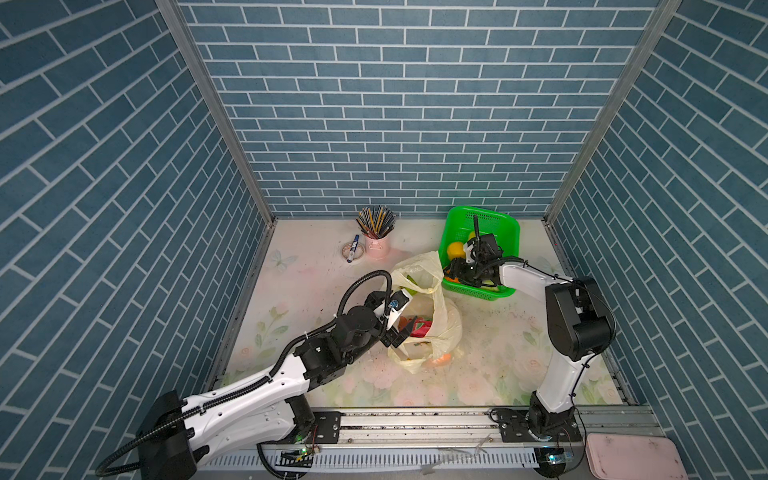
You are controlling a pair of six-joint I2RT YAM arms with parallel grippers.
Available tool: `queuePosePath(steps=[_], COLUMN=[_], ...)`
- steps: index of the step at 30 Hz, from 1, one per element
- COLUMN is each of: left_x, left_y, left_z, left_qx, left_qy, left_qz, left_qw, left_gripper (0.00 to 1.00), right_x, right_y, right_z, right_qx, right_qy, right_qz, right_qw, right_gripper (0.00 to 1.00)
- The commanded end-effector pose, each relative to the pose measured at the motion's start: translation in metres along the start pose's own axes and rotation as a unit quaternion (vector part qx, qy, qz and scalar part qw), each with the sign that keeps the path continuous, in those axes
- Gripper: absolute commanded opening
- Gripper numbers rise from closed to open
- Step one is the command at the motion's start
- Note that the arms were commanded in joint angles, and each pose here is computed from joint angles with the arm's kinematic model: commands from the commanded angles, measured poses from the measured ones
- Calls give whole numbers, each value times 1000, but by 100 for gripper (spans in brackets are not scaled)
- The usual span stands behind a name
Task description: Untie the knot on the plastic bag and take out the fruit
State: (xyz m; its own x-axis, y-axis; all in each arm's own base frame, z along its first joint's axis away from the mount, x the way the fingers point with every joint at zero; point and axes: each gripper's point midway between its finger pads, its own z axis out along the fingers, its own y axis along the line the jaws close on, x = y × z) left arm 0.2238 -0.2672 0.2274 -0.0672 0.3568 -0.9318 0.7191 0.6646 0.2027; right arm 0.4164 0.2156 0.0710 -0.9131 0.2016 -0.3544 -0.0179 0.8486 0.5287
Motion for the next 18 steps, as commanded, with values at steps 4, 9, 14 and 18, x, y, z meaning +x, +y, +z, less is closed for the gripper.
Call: queuePosePath(steps=[4,9,14,18], left_x=[-14,-12,-8,-6], left_y=[-10,-15,-15,-16], left_z=[5,9,18,28], left_qx=[27,39,35,31], left_qy=[-8,-6,11,34], left_qz=[-28,-58,-77,-90], left_qw=[999,998,996,995], left_gripper=[89,88,88,84], right_x=[-17,-27,-33,-23], right_y=[8,22,36,61], right_z=[-15,-49,-89,-131], right_qx=[25,22,15,-12], right_qy=[-17,-53,-89,-126], right_qz=[-13,-22,-33,-45], right_qw=[999,998,995,991], right_gripper=[77,81,83,83])
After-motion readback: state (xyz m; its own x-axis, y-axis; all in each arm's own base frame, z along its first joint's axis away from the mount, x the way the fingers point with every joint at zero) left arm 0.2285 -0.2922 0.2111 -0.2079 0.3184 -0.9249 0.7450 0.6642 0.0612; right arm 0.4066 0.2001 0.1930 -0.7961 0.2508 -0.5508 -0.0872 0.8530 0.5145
